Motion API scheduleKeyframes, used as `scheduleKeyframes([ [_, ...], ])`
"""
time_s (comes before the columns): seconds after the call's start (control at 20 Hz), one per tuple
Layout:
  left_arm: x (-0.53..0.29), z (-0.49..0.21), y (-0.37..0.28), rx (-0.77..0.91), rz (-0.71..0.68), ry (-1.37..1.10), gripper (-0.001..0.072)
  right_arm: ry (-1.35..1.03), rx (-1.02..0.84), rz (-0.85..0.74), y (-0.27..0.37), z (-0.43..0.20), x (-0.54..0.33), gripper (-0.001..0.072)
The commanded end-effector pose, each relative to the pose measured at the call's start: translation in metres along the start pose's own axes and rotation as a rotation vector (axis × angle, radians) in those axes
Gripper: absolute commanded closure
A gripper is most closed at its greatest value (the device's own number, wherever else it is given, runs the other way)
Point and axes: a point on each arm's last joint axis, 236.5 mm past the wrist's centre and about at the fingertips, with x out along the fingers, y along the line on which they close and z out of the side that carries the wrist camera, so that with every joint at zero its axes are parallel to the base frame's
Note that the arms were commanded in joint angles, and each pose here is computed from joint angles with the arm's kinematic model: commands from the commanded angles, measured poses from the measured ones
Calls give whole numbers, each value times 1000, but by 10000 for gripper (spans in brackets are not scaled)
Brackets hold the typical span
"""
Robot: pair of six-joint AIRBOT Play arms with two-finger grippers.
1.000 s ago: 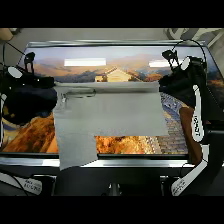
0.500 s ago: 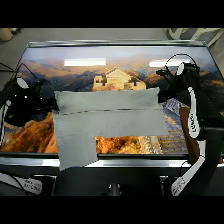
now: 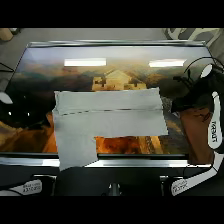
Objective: Fold the shirts.
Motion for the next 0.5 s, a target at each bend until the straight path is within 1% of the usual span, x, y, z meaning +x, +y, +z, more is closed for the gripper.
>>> scheduleKeyframes([
  [0.0,52,-72,-4,-13,-88,43,201,-7,13,62,16,-22,24,232],
  [0.15,70,-84,-9,-43,-117,20,201,-4,5,61,15,-23,29,232],
  [0.35,76,-76,-19,-87,-174,-21,201,-1,7,59,15,-24,31,231],
  [0.4,76,-74,-21,-92,-182,-31,212,14,11,70,17,-29,36,230],
  [0.45,75,-73,-23,-96,-189,-34,277,33,18,84,20,-35,43,226],
])
